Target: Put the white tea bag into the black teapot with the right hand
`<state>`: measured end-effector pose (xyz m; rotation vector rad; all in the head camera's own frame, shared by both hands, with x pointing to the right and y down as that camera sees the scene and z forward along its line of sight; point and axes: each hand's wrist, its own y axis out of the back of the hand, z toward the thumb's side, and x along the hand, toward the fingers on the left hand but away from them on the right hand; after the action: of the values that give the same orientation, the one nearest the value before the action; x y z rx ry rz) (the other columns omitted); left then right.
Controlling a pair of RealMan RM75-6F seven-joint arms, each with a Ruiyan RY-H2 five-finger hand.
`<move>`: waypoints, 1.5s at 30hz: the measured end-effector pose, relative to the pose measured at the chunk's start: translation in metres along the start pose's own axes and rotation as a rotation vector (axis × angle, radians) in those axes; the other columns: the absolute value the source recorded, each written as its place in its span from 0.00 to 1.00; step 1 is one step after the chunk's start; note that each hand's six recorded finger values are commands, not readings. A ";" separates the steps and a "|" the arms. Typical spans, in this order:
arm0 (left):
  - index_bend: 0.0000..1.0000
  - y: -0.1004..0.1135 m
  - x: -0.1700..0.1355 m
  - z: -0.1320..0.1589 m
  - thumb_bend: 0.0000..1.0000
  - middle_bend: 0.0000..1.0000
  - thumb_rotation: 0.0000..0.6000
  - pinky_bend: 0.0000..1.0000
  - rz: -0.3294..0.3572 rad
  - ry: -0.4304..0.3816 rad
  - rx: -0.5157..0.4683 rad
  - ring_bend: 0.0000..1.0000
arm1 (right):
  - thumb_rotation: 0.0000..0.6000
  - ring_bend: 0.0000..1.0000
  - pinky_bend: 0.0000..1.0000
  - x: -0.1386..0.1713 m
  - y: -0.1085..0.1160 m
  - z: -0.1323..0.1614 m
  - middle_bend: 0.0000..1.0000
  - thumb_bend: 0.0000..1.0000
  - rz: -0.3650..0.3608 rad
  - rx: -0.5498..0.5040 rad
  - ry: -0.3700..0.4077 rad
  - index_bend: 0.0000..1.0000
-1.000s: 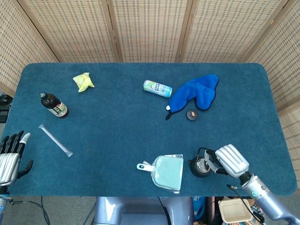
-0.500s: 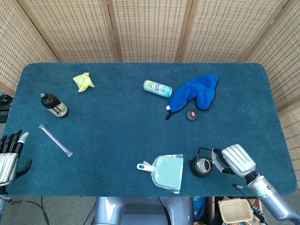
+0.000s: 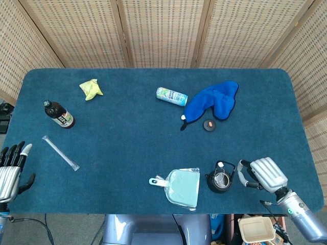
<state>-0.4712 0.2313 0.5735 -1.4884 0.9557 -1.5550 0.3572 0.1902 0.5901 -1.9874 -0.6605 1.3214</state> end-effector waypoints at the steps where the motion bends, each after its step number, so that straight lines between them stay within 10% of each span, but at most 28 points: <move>1: 0.00 0.000 0.000 0.000 0.38 0.00 1.00 0.00 0.000 0.001 0.001 0.00 | 0.17 1.00 1.00 0.000 0.000 0.001 0.96 0.71 -0.002 -0.002 0.001 0.39; 23: 0.00 0.011 0.000 0.002 0.38 0.00 1.00 0.00 0.024 -0.005 0.020 0.00 | 0.00 1.00 1.00 -0.030 -0.005 0.066 1.00 1.00 0.150 0.013 0.237 0.36; 45: 0.00 0.010 0.001 0.006 0.38 0.00 1.00 0.00 0.014 -0.017 0.022 0.00 | 0.00 1.00 1.00 -0.035 -0.043 0.054 1.00 1.00 0.260 0.160 0.164 0.36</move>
<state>-0.4647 0.2264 0.5648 -1.4745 0.9351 -1.5353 0.2919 0.2066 0.6281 -2.0723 -0.2170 1.2955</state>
